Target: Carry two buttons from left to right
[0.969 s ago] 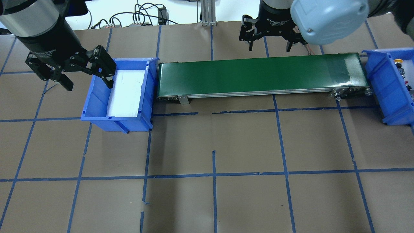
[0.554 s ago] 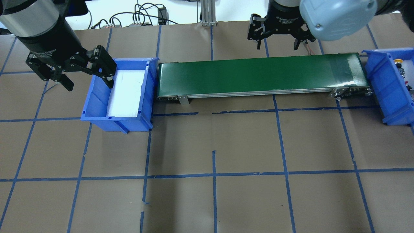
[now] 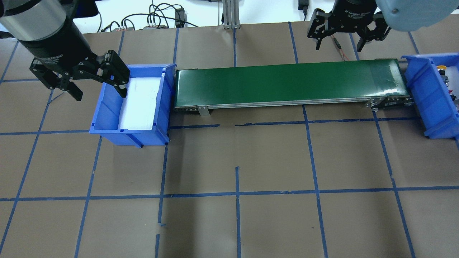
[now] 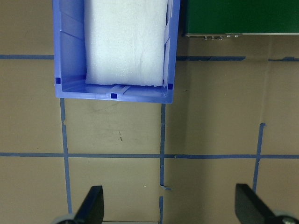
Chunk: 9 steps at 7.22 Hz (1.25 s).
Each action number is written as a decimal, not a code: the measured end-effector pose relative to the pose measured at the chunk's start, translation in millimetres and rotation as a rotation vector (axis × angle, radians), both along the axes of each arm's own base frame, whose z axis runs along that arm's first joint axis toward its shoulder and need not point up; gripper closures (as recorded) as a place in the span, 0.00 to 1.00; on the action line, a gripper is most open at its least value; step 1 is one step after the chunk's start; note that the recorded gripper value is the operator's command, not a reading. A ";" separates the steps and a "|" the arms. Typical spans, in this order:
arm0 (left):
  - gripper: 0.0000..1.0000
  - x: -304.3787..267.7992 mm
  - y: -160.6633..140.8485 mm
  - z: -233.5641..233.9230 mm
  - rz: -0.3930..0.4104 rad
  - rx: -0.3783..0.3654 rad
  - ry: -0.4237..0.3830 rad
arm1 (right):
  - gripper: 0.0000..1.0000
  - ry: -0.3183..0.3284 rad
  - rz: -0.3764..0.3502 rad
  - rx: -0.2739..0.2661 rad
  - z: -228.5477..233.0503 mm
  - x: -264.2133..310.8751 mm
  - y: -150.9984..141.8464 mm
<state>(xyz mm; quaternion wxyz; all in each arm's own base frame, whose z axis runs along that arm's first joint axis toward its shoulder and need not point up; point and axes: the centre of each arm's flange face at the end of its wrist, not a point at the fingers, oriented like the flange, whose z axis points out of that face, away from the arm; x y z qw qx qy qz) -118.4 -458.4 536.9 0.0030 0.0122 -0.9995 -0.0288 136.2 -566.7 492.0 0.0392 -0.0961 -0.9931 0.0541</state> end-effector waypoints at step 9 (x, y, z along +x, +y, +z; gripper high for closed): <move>0.00 -0.4 0.0 0.2 -0.001 -0.001 -0.002 | 0.00 -0.035 -0.007 -0.001 -4.4 3.0 1.3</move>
